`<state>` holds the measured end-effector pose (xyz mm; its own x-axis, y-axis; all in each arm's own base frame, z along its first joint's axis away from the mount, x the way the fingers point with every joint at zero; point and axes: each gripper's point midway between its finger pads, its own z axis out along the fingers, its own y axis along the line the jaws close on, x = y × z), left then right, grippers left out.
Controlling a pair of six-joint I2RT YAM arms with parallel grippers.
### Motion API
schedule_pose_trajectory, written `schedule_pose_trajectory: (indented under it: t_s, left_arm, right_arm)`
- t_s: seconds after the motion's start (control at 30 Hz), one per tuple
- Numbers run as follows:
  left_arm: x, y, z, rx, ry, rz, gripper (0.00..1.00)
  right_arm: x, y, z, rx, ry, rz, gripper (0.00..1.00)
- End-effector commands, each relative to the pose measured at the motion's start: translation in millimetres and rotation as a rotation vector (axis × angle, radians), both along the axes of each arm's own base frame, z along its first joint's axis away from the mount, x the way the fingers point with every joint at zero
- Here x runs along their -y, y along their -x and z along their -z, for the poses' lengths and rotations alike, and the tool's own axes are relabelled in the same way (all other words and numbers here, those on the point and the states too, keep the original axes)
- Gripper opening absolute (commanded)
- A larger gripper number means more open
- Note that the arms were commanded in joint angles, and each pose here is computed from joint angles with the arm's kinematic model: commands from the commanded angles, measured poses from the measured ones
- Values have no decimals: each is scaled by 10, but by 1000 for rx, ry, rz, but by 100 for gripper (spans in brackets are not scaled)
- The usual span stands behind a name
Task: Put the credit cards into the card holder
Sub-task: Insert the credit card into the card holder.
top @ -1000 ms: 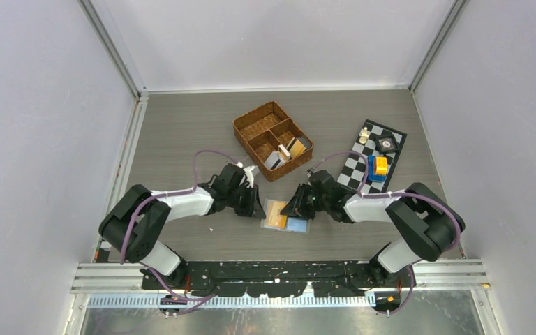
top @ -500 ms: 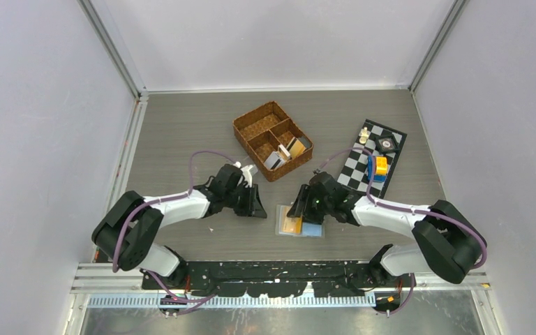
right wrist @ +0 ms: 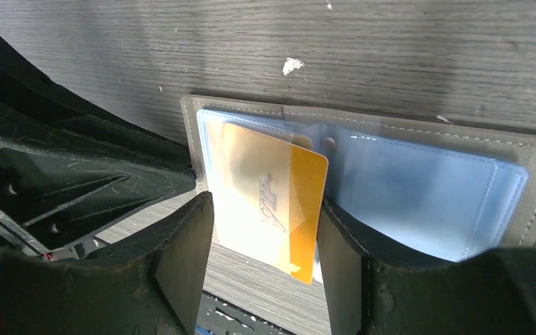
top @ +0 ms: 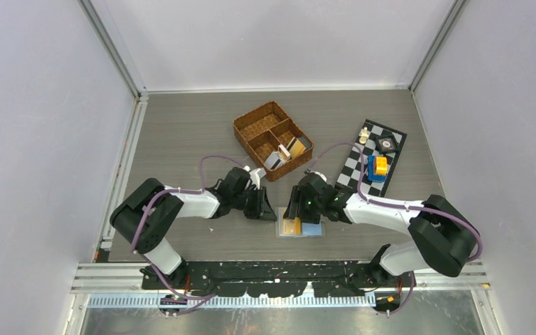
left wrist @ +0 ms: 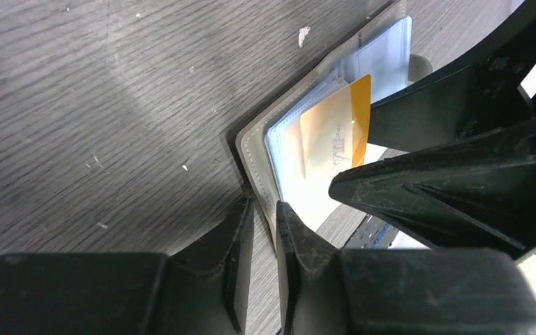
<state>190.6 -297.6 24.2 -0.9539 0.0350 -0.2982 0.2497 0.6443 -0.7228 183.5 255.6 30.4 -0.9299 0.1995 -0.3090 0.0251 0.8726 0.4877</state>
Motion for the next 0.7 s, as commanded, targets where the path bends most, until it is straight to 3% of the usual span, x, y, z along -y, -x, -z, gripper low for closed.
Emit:
schedule_pose_trajectory:
  t_s: [0.0,0.23,0.67]
  left_arm:
    - [60,-9,44,4,22,3,18]
    - [67,4,66,-6,28,4,0]
    - [97,30,-26,-11,77,-21,0]
  right_arm:
    - [30,-84,38,50,79,-17,61]
    - [-99,-80,63,67,115,-91,60]
    - [-319,-96,28,114,217,-88,63]
